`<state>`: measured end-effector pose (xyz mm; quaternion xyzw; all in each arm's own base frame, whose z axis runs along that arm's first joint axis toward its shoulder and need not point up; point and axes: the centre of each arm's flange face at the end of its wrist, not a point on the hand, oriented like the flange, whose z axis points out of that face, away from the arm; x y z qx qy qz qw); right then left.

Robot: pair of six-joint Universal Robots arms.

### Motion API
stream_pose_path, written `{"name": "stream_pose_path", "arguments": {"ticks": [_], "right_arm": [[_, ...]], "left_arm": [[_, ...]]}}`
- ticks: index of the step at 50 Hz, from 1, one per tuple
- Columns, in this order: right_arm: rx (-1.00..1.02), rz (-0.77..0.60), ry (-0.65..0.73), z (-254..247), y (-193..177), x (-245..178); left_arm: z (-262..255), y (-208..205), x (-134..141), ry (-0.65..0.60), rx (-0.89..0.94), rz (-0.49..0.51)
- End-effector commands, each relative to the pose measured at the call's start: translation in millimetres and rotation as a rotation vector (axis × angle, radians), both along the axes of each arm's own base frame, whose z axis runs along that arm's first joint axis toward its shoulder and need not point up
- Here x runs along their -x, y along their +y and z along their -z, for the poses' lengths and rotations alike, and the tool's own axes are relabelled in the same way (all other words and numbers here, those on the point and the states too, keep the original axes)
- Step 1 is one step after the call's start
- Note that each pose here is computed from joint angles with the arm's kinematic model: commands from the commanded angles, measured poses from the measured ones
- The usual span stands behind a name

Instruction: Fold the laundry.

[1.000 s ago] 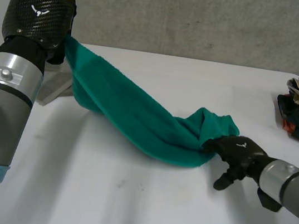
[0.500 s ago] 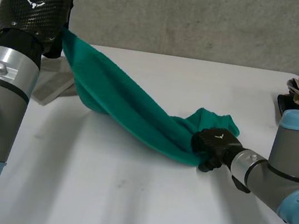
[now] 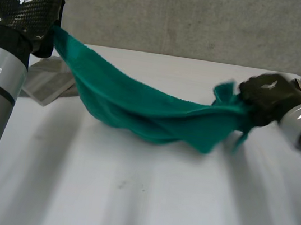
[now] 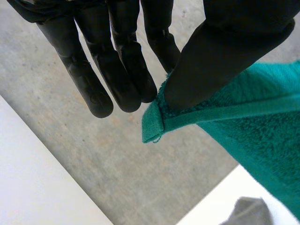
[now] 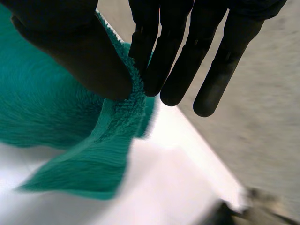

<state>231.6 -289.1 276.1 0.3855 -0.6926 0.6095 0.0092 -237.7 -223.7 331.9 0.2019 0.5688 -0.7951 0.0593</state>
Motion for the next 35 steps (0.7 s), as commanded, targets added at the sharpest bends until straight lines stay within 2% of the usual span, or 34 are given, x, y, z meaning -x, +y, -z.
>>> {"name": "stream_pose_path", "arguments": {"ticks": [1,5,9,13,16,17,20,21,22,25,26,28,32,35], "right_arm": [[0.088,0.048,0.185,-39.7,-2.3,21.5],[0.026,0.02,0.257,-11.3,-8.4,11.0],[-0.017,-0.003,0.354,22.5,-21.7,3.4],[0.064,0.04,0.383,35.8,-54.5,-2.0],[0.244,0.096,0.334,20.6,-84.2,-8.6],[0.391,0.129,0.284,-1.1,-98.3,-12.2],[0.633,0.18,0.194,-37.5,-115.4,-16.6],[0.794,0.215,0.131,-64.3,-119.8,-17.5],[0.868,0.229,0.1,-79.2,-119.1,-17.3],[1.048,0.253,0.033,-115.7,-111.4,-16.7],[1.053,0.252,0.03,-117.9,-110.3,-16.6],[1.05,0.24,0.029,-120.6,-107.4,-17.3],[0.955,0.161,0.056,-107.4,-100.7,-21.5],[0.825,0.083,0.082,-84.7,-93.2,-23.3]], "left_arm": [[15.6,6.0,-3.6,-0.043,-0.081,0.0],[36.9,-0.6,-1.1,-0.073,-0.14,0.0],[81.2,-23.3,9.9,-0.143,-0.256,-0.001],[88.7,-56.8,28.5,-0.154,-0.239,0.001],[73.1,-88.9,42.3,-0.134,-0.14,-0.011],[64.0,-98.3,45.4,-0.124,-0.095,-0.019],[12.6,-122.4,57.9,-0.055,0.134,-0.039],[-4.3,-125.8,58.9,-0.033,0.204,-0.049],[-36.7,-129.7,59.2,0.018,0.342,-0.07],[-70.8,-129.3,57.8,0.077,0.496,-0.099],[-86.3,-125.9,57.6,0.107,0.566,-0.107],[-89.1,-122.5,59.6,0.115,0.577,-0.103],[-60.4,-123.6,60.2,0.059,0.471,-0.091],[-19.1,-124.3,56.5,0.0,0.349,-0.088]]}}
